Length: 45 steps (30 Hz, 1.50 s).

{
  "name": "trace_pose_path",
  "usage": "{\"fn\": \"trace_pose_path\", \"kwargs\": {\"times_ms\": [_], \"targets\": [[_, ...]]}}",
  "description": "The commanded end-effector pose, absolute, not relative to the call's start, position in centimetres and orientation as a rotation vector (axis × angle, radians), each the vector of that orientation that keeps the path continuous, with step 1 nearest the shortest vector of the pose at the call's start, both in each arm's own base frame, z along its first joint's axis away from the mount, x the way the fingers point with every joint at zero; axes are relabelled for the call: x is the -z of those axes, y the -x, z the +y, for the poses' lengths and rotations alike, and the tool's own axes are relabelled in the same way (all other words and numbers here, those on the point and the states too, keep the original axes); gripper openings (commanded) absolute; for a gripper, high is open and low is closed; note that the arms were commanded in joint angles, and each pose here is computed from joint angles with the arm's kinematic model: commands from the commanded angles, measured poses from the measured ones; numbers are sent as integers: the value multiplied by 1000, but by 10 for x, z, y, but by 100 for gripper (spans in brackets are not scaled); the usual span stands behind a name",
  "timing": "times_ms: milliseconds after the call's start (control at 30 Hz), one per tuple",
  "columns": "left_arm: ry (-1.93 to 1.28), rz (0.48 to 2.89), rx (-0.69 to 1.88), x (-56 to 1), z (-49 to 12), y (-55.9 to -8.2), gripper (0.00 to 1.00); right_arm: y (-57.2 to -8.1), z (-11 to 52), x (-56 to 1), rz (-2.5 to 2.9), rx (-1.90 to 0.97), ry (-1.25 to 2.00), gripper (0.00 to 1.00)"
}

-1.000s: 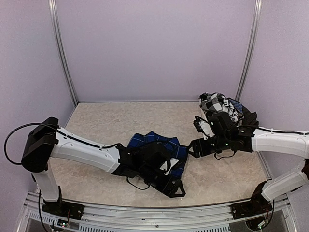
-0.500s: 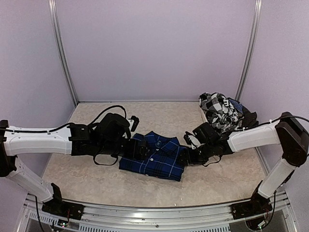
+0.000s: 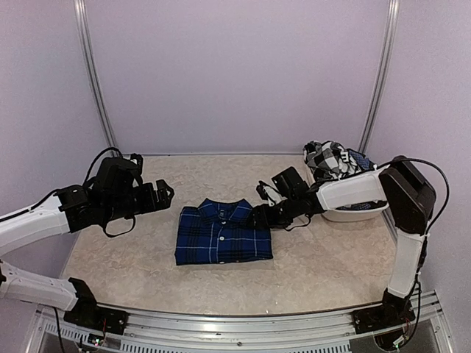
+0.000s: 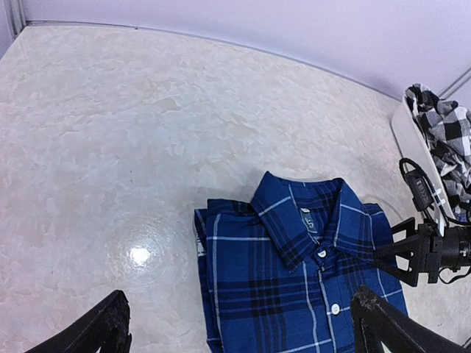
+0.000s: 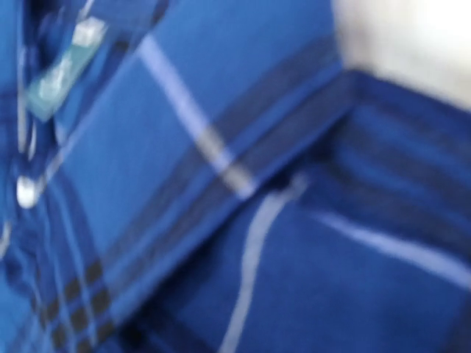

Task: Fold and stack the long sleeve shirts
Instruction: Rotate the square-folded shirt at the center of the board, then reset both arms

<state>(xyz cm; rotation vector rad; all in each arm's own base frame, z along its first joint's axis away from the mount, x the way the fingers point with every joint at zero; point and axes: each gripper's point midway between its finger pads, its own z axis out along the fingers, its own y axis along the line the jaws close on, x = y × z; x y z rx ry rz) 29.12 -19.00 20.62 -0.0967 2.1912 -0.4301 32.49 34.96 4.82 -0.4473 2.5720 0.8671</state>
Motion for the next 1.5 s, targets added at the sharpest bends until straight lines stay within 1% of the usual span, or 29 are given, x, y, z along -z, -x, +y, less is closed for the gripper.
{"fn": "trace_pose_path", "kwargs": {"times_ms": [0,133,267,433,500,600,700,833,1000,1100,1200,1333,1467], "targets": [[178,2122,433,-218,-165,-294,99,-364,356,-66,2476,-805,565,72],[217,2083,440,-226,-150,-304,99,-376,346,-93,2419,-682,592,76],[238,2038,479,-231,-141,-315,99,-378,304,-119,2384,-505,517,82],[267,1979,468,-239,-117,-333,99,-369,244,-150,2341,-321,404,99],[300,1951,434,-245,-100,-340,99,-365,222,-167,2302,-279,346,99],[279,1916,435,-256,-92,-344,99,-358,197,-196,2213,-290,280,99],[229,1886,449,-266,-95,-344,99,-354,176,-234,2110,-286,238,99],[187,1805,439,-290,-96,-340,99,-348,152,-278,2012,-188,226,99],[136,1706,343,-330,-101,-329,99,-337,137,-314,1913,-141,218,100],[137,1662,290,-343,-107,-318,99,-327,132,-327,1853,-165,203,100],[135,1638,299,-337,-111,-307,99,-319,129,-330,1799,-203,188,100],[163,1600,303,-328,-105,-296,99,-311,126,-321,1782,-215,181,99],[159,1593,298,-332,-103,-293,99,-310,125,-316,1795,-206,186,100]]}}
